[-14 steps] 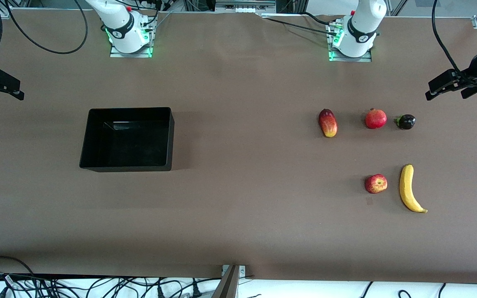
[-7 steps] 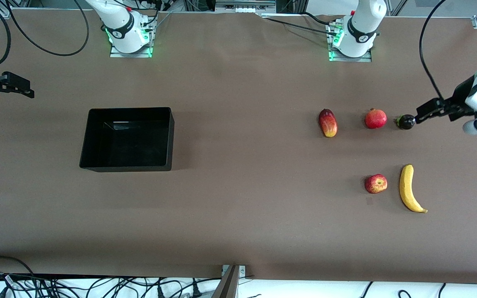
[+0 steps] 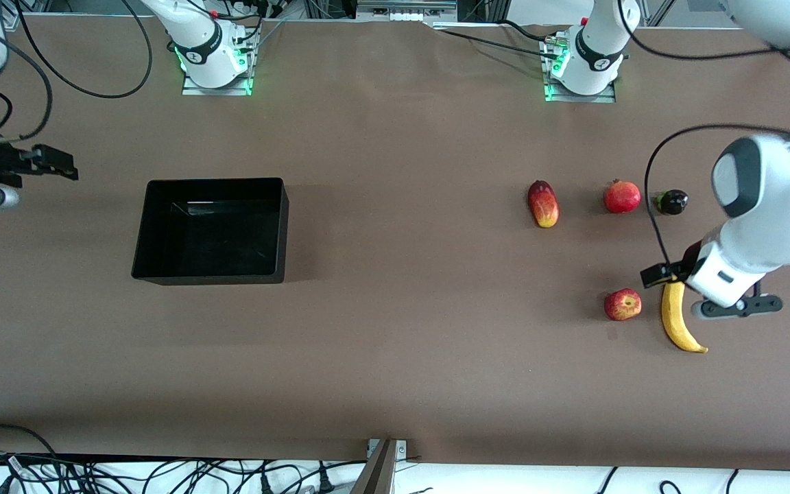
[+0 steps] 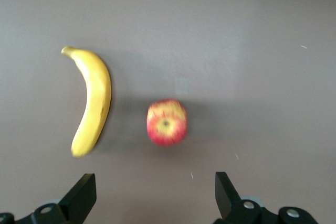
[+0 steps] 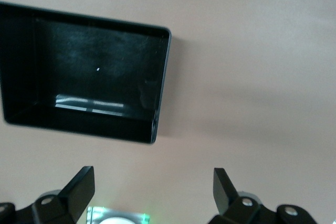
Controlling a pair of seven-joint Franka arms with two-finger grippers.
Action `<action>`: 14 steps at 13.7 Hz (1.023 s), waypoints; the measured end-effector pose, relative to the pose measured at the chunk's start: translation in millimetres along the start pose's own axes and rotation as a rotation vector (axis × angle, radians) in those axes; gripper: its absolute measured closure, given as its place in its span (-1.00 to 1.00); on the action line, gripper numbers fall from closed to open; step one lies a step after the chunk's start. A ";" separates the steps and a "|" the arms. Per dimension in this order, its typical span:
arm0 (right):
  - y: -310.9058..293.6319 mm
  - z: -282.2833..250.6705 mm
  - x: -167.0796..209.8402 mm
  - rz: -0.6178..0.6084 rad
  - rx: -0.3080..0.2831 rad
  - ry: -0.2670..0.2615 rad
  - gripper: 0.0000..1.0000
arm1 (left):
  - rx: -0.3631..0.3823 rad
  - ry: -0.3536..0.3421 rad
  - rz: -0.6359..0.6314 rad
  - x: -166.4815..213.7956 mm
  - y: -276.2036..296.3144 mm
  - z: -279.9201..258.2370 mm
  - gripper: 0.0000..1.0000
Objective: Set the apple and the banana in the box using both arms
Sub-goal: 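Lower the left gripper onto the red apple while the right gripper reaches the box, then close the left gripper on the apple while the right gripper grips the box wall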
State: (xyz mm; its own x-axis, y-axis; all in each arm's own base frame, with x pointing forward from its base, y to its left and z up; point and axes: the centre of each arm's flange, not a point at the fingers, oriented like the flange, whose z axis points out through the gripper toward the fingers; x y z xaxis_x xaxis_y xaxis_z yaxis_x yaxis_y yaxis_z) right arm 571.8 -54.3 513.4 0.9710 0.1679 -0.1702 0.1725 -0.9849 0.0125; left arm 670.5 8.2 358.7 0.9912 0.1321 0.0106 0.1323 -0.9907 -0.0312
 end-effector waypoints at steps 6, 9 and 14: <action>-0.2 84.8 18.5 -0.008 -0.020 0.097 -1.00 | 0.034 -0.019 -0.013 11.7 -11.2 143.2 -1.00; -1.3 141.1 19.1 -0.006 -0.031 0.162 -1.00 | 0.029 -0.026 -0.010 10.2 -6.1 149.8 -1.00; -11.4 229.7 6.5 0.022 -0.027 0.211 -0.95 | 0.019 -0.004 -0.015 12.2 -0.7 138.1 -1.00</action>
State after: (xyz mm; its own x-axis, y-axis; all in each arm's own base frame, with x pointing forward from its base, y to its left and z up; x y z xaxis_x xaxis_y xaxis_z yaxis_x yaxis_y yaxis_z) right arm 538.2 -51.5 285.8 0.9873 0.1540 0.0401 0.1523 -0.9875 0.0411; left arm 683.3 14.9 220.9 0.9891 0.1473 0.0070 0.1474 -0.9878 -0.0496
